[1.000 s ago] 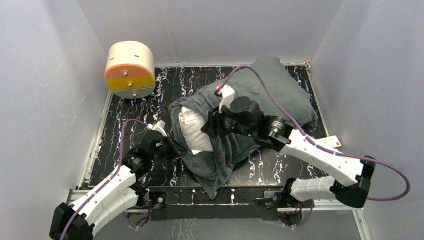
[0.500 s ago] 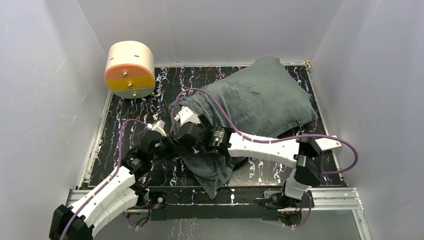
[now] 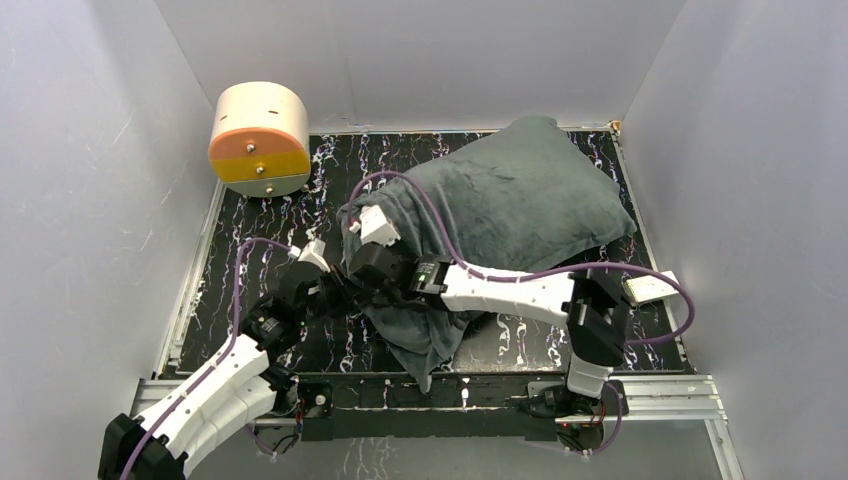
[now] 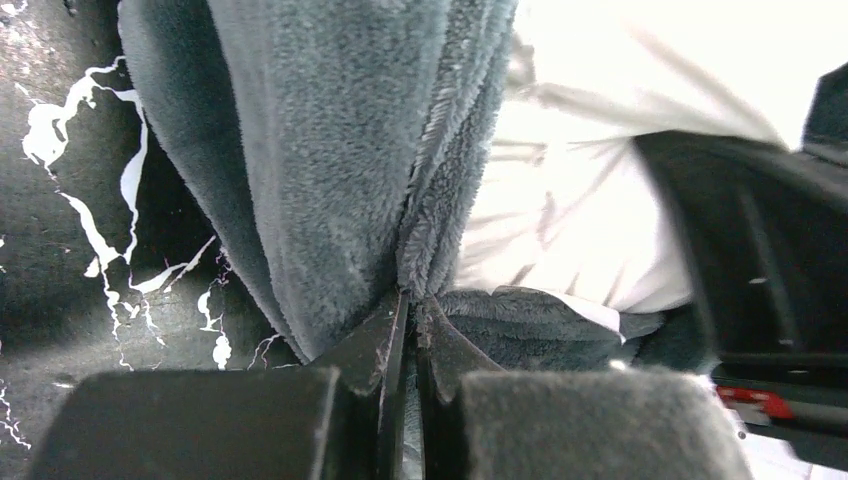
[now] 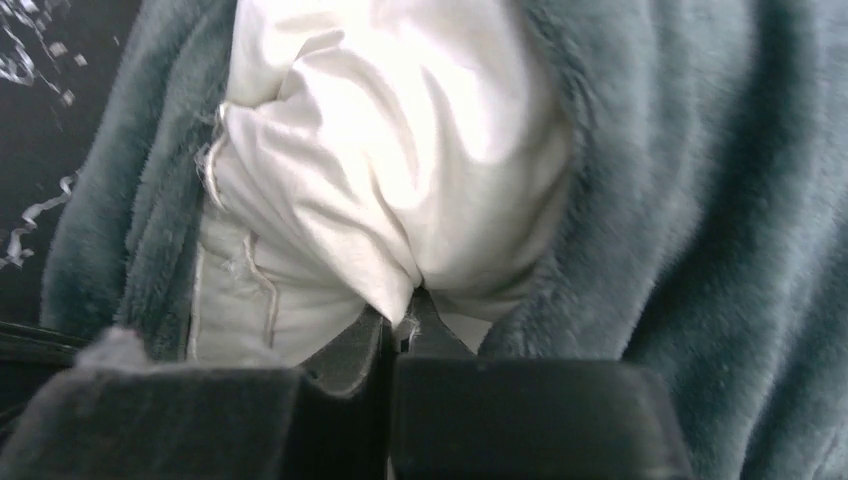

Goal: Remove the pillowcase from the pillow
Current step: Remove the pillow from the pillowcase.

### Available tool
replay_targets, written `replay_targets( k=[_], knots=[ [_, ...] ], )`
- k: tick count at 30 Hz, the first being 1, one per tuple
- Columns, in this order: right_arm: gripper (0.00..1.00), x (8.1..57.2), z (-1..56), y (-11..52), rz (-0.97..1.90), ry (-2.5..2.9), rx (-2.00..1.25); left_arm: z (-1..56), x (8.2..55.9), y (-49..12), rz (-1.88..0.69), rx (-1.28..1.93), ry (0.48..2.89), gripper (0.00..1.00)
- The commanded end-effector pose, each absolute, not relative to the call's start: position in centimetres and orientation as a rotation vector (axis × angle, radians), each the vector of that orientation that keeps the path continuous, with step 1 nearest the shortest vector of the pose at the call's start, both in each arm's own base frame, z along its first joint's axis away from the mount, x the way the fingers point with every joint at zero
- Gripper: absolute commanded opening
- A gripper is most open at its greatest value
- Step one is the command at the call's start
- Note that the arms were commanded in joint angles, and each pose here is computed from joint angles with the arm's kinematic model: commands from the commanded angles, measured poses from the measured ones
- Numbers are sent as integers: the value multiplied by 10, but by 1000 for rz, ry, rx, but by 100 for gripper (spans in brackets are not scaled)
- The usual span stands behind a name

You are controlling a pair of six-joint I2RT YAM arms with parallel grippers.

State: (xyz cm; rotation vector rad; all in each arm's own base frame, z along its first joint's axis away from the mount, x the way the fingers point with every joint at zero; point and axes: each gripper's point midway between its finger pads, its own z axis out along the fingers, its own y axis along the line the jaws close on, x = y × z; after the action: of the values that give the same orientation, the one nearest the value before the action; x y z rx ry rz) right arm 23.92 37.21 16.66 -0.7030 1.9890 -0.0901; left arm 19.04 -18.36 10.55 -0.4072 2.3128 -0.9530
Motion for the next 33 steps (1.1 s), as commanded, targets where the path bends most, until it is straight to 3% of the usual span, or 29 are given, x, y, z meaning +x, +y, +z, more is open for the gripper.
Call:
replay_targets(
  k=[1,9,21,24,26,29,33],
  knots=[
    [0,293,260,344,4,1837,-357,59,160,-154,-724,-472,2523,0],
    [0,319,334,304,485,1803,-133,29,148,-138,-637,-591,2559,0],
    [0,269,388,314,914,1708,-213,-24,137,-123,-489,-674,2636,0],
    [0,262,374,325,943,1762,-279,-5,146,-151,-698,-606,2604,0],
    [1,255,332,333,893,1897,-376,17,159,-162,-780,-563,2542,0],
    [16,235,290,335,776,2028,-482,40,171,-164,-774,-513,2495,0],
    [44,187,287,344,773,2040,-667,48,173,-161,-734,-491,2499,0]
  ],
)
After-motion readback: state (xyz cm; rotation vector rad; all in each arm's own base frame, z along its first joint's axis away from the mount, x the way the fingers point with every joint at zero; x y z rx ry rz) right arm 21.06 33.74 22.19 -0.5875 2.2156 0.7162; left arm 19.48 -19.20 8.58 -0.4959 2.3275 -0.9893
